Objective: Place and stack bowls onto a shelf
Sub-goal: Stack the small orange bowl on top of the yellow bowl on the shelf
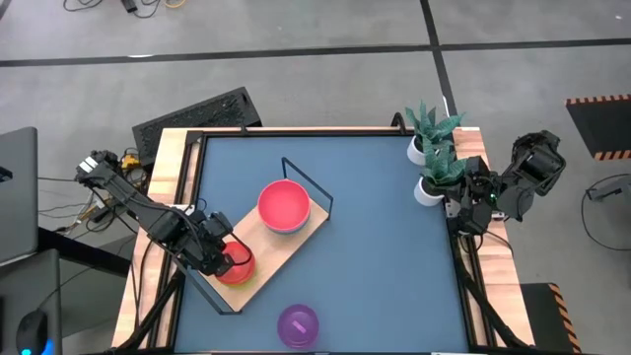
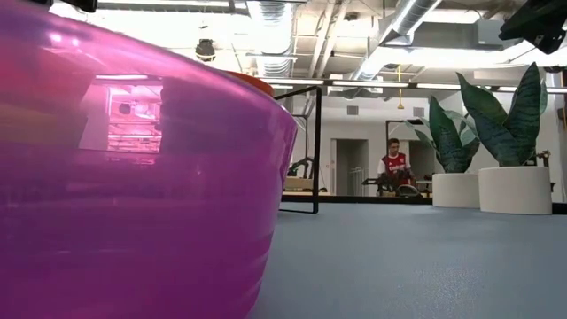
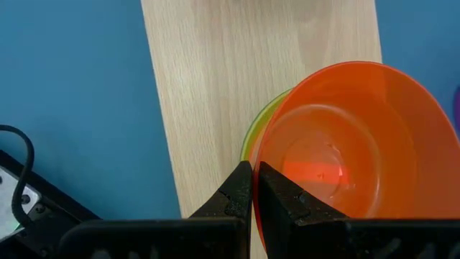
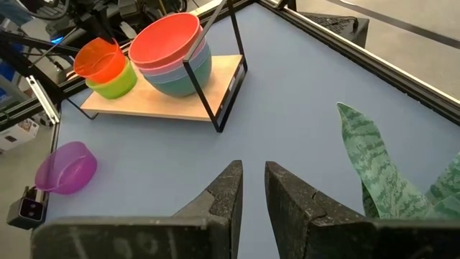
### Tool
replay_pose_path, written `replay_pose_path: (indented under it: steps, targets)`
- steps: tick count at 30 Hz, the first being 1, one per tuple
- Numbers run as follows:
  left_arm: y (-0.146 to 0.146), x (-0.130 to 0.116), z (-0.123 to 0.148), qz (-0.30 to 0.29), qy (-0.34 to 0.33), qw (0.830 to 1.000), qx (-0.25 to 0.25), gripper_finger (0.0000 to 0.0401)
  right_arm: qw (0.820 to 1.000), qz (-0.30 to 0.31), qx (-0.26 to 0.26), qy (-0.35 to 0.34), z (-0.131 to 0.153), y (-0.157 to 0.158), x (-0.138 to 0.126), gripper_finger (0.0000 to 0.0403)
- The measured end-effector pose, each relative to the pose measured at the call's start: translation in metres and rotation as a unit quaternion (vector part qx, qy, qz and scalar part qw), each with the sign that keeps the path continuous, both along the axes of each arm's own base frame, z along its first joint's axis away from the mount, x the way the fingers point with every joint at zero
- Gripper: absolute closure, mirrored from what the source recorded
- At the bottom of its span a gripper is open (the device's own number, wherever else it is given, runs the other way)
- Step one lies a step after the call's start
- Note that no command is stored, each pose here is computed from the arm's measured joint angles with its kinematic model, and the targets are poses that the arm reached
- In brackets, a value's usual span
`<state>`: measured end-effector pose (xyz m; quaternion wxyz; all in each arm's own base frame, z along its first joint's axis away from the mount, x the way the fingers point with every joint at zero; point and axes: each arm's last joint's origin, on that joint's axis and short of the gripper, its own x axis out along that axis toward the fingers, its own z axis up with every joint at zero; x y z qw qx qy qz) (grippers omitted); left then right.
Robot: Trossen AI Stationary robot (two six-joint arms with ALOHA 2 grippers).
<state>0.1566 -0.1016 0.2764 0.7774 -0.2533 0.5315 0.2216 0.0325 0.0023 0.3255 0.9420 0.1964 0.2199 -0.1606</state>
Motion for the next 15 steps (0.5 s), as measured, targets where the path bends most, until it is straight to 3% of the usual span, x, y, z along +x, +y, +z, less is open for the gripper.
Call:
replay_pose_path:
  steps: [8, 15]
  targets:
    - [0.0001, 0.0000, 0.0000, -0.001, -0.001, 1.000, 0.001, 0.0395, 1.000, 0.000, 0.000, 0.000, 0.0000, 0.0000, 0.0000, 0.0314]
    - [0.0000, 0.0006, 0.0002, 0.007, -0.006, 1.000, 0.002, 0.0340, 1.000, 0.001, 0.001, 0.000, 0.0000, 0.0001, 0.0000, 0.0314]
